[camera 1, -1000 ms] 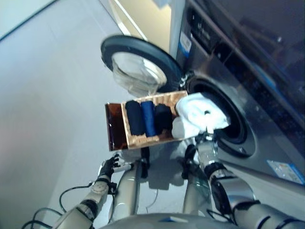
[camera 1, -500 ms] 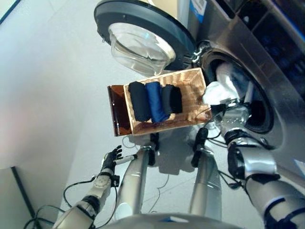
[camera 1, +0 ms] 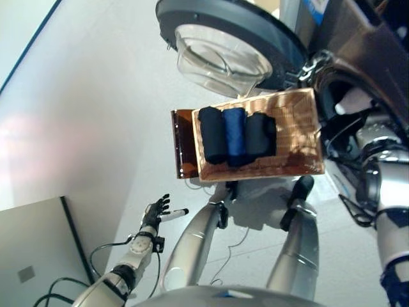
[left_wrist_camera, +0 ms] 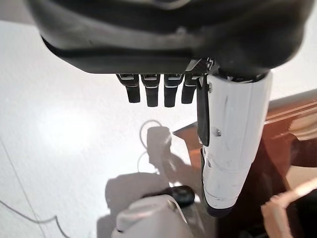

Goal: Pick up the clothes and place them into the washing machine

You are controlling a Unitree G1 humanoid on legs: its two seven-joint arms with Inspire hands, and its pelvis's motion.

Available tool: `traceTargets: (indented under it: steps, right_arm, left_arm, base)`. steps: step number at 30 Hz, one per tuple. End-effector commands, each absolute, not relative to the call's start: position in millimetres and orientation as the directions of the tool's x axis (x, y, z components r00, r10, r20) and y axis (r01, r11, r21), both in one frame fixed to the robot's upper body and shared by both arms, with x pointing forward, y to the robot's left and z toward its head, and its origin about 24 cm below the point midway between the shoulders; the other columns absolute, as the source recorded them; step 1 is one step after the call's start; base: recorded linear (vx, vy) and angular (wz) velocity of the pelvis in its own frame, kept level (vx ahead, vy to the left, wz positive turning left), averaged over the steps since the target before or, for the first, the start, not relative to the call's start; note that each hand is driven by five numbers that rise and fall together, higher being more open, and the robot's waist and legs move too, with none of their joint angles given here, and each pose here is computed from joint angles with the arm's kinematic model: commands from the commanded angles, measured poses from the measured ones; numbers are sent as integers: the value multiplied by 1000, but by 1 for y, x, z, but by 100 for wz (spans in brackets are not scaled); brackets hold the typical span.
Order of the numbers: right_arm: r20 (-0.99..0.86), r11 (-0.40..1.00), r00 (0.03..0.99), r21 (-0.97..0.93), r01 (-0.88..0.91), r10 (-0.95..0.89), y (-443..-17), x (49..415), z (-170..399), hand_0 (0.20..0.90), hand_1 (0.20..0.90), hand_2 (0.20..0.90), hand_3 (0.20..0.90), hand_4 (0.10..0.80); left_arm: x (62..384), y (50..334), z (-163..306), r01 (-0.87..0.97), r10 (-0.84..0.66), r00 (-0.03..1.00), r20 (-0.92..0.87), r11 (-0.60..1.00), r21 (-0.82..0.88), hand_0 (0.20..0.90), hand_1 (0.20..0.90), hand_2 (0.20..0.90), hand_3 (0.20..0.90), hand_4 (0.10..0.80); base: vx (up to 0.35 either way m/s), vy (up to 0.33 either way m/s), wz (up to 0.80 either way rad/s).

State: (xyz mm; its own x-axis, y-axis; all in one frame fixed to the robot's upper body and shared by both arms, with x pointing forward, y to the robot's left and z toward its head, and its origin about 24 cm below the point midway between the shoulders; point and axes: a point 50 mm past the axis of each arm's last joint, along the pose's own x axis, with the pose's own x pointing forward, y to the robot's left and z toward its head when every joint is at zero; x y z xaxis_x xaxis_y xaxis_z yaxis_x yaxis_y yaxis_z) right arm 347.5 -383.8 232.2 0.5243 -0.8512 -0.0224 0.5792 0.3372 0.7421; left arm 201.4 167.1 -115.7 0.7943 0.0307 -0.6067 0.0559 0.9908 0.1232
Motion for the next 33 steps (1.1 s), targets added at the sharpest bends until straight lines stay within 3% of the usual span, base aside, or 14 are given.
traceTargets:
  steps: [1,4,5,6,24,33]
  right_arm:
    - [419,540,347,715,444,-839,-408,301,360,200,200,200,200,300]
    - [435,537,314,693,481,-844,-410,295,365,200,200,200,200,300]
    - [436,537,313,692,482,-844,-410,295,366,475,475,475,475,496]
    - [428,523,302,670,527,-852,-413,294,363,900,900,900,900,800]
    - [352,532,400,593,604,-846,-402,319,327,900,900,900,900,800]
    - [395,600,497,203,774,-773,-384,340,310,900,900,900,900,800]
  left_arm:
    - [185,207,-119,-34,171,777,-605,972,231,900,900,900,900,800]
    - [187,207,-117,-39,177,788,-590,970,239,900,900,900,900,800]
    - [187,206,-117,-38,176,788,-590,970,238,900,900,900,900,800]
    - [187,206,-116,-39,177,793,-583,969,242,900,900,900,900,800]
    - [191,209,-112,-80,207,805,-557,966,245,900,900,900,900,800]
    - [196,212,-108,-83,213,822,-529,962,259,900,900,900,900,800]
  base:
    - [56,25,-7]
    - [34,18,-4]
    - [49,21,-4]
    - [38,17,-3]
    - [-4,5,-2]
    - [-40,-13,-2]
